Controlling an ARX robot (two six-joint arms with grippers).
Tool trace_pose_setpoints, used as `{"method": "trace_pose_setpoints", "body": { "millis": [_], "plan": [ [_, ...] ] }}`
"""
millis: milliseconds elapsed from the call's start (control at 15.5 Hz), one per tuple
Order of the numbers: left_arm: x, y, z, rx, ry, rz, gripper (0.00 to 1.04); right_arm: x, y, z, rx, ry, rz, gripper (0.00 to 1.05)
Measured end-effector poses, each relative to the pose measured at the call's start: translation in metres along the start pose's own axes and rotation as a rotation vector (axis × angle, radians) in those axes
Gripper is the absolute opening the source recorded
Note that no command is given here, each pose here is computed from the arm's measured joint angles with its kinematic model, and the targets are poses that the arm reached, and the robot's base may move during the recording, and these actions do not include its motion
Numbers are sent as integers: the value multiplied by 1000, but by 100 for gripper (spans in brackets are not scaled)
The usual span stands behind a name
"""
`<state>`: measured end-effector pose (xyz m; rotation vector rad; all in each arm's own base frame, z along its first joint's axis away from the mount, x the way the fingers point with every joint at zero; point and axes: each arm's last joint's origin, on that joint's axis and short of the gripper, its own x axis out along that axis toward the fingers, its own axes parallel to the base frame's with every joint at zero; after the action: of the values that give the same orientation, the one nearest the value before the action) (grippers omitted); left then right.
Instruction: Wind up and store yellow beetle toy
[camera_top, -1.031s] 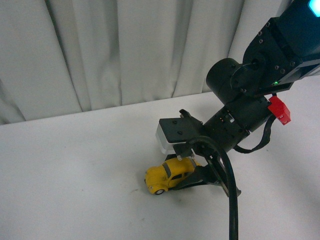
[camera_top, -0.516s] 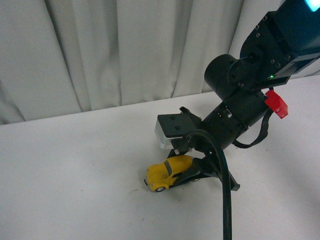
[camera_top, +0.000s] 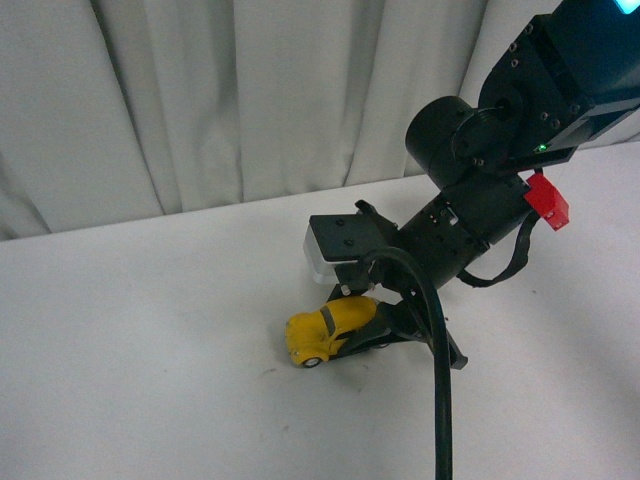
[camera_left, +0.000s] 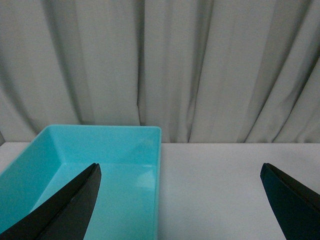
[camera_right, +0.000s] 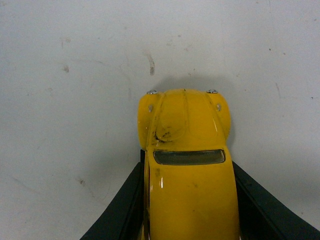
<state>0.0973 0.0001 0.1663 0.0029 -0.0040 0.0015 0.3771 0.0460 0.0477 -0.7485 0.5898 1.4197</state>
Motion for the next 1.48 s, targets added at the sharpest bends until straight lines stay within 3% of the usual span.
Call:
{"method": "trace_pose_setpoints", "body": {
  "millis": [903,1225,1483],
  "plan": [
    [0,0,0,0,0,0,98,-20,21,-26,112,-14,-19,42],
    [0,0,0,0,0,0,98,-41,50,-57,209,-32,-56,42],
    [0,0,0,0,0,0,98,-43,52,-60,221,-31,-60,42]
  ]
}}
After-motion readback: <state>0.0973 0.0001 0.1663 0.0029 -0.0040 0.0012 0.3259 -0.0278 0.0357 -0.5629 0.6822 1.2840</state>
